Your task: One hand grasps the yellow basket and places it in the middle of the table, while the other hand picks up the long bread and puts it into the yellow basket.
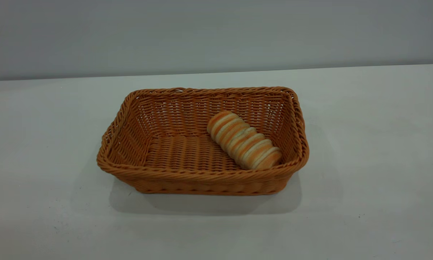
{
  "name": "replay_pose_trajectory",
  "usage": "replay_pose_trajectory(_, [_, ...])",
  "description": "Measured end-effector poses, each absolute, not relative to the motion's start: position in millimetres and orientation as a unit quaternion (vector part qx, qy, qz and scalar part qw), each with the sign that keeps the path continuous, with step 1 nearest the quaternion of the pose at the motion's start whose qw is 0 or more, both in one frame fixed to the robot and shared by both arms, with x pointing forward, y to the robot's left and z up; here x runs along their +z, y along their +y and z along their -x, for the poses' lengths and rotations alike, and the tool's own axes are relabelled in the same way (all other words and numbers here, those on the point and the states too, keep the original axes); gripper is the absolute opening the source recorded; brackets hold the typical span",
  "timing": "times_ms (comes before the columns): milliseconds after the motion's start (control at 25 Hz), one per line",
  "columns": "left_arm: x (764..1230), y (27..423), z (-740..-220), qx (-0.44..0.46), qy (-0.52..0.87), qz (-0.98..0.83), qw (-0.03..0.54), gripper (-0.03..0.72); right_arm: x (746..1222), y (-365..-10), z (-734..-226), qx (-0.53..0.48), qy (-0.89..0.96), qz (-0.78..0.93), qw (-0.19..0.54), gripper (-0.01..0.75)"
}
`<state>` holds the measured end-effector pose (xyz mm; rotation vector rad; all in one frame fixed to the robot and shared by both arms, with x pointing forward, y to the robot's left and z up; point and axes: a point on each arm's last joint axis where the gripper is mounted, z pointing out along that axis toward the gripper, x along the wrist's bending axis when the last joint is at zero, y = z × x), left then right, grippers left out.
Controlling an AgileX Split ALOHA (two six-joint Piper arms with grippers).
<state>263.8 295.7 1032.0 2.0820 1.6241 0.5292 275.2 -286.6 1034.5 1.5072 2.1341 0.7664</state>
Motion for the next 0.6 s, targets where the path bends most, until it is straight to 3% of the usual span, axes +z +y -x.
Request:
replay_pose_trajectory(360, [1034.3,300.1,-241.4,0.275,0.647,-0.665,0.252,0.582,1039.6,-296.3,-236.4,0.354,0.666,-0.576,0.316,0.53])
replay_pose_trajectory(600, [1033.0,299.4,-223.0,0.316,0.623,-0.653,0.293,0.582,1038.8,-296.2,-231.3,0.352,0.642,-0.593,0.335,0.53])
